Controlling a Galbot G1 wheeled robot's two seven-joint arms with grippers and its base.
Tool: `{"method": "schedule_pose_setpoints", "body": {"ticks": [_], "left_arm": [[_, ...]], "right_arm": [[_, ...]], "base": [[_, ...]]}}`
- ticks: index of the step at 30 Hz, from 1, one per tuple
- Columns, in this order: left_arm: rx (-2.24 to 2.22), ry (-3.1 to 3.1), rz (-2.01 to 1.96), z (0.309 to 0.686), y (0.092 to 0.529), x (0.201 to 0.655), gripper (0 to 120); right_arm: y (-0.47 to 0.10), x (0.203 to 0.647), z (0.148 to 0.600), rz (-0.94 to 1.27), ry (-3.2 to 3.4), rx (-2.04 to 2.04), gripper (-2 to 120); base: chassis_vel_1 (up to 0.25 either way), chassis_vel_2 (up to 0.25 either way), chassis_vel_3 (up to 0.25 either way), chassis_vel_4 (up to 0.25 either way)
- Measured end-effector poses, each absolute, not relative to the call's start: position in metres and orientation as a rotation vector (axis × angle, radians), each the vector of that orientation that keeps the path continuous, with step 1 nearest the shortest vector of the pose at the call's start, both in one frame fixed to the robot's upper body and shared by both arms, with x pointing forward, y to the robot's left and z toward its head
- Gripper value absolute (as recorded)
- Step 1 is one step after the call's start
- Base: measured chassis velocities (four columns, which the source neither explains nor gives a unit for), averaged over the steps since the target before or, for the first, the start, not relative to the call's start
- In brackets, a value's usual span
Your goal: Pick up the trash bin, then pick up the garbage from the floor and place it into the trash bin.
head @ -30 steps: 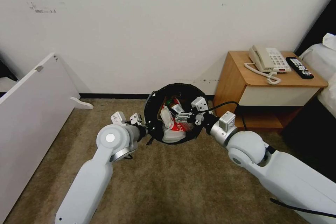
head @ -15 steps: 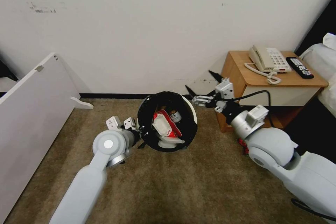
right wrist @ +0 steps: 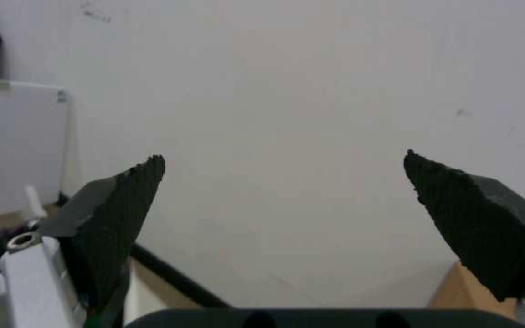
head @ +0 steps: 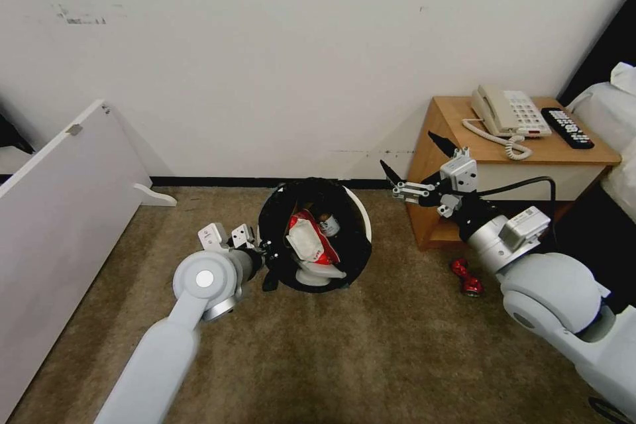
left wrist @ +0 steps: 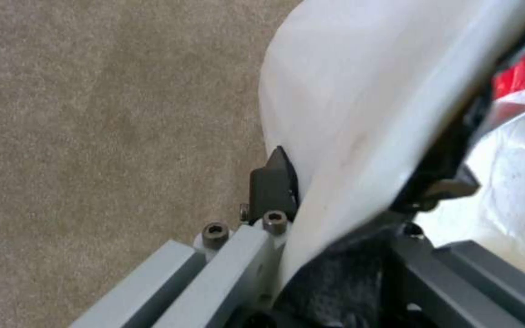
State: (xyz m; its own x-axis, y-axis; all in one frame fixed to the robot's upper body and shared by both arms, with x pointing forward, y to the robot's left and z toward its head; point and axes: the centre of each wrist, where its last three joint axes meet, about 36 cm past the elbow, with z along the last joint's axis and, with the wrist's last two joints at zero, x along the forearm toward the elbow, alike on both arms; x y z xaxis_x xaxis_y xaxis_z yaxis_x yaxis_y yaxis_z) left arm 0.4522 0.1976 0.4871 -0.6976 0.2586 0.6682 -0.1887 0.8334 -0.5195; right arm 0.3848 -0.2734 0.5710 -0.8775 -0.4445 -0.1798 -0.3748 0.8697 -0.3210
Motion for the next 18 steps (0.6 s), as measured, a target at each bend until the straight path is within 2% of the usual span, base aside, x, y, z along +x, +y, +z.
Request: {"method": "schedule_pose_setpoints", "body": {"ticks": [9,18], "left_arm": [[-0.062,-2.229,0.746,0.491,0.199,0.453,0],[-0.107,-2.225,0.740,0.497,0.195,0.446,0]], "right_arm": [[-0.294,0.386,0.589,-0.446,2.800,-0.475,100],[-0.338,0.359,0.581,-0.594,2.827,-0.235,100]], "base": [[0.000,0.000,0.000,0.000],[0.000,0.000,0.000,0.000]]}}
